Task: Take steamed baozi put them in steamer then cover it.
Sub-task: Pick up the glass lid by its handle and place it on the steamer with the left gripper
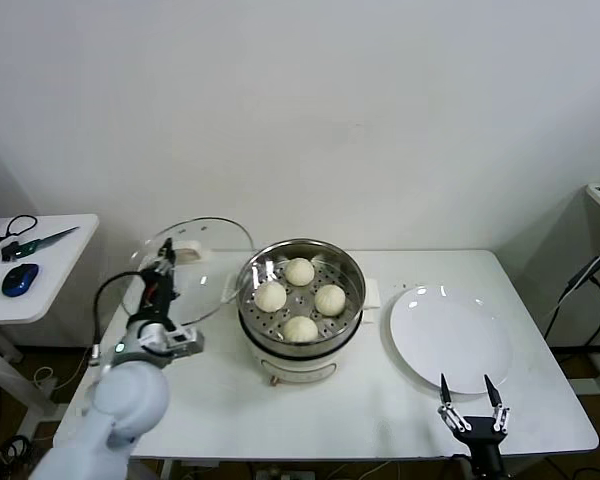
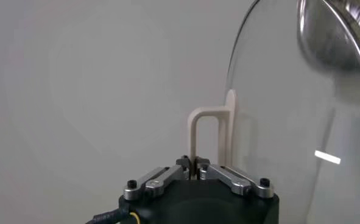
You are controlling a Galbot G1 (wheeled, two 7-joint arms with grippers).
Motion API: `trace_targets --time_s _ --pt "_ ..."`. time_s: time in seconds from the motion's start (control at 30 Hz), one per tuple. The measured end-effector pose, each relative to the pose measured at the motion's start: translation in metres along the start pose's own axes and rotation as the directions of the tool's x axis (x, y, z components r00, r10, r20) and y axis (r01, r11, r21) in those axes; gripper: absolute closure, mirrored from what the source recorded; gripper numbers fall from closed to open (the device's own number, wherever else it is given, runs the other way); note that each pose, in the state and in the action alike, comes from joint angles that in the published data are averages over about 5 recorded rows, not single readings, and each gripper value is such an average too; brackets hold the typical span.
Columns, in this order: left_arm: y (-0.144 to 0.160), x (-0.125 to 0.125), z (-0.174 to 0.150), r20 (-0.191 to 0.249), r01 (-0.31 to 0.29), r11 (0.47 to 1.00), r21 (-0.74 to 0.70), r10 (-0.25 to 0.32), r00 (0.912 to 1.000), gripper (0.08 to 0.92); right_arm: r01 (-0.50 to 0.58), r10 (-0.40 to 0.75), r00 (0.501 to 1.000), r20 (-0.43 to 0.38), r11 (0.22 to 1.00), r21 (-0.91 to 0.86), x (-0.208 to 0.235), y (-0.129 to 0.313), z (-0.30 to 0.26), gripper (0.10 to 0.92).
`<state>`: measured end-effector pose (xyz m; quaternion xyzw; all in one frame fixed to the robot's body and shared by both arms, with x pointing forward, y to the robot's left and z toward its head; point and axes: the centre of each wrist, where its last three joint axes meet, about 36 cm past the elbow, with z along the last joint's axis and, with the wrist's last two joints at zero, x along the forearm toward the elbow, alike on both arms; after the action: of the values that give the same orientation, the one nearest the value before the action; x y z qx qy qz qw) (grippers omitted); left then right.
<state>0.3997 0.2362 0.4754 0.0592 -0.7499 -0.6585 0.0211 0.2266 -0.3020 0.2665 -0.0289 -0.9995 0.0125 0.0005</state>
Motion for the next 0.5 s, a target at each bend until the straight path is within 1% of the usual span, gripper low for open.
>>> trace_targets --time_s 0.27,0.5 --pt "-0.002 0.014 -0.077 0.055 -0.013 1.0 0.003 0.012 0.9984 0.859 -0.015 0.015 1.0 -0.002 1.0 0.008 0.002 -0.004 0.004 0.2" --pt "-0.016 0.026 -0.137 0.095 -0.021 1.0 0.016 0.02 0.9953 0.859 -0.023 0.023 1.0 -0.001 1.0 0.01 0.003 -0.006 0.006 0.2"
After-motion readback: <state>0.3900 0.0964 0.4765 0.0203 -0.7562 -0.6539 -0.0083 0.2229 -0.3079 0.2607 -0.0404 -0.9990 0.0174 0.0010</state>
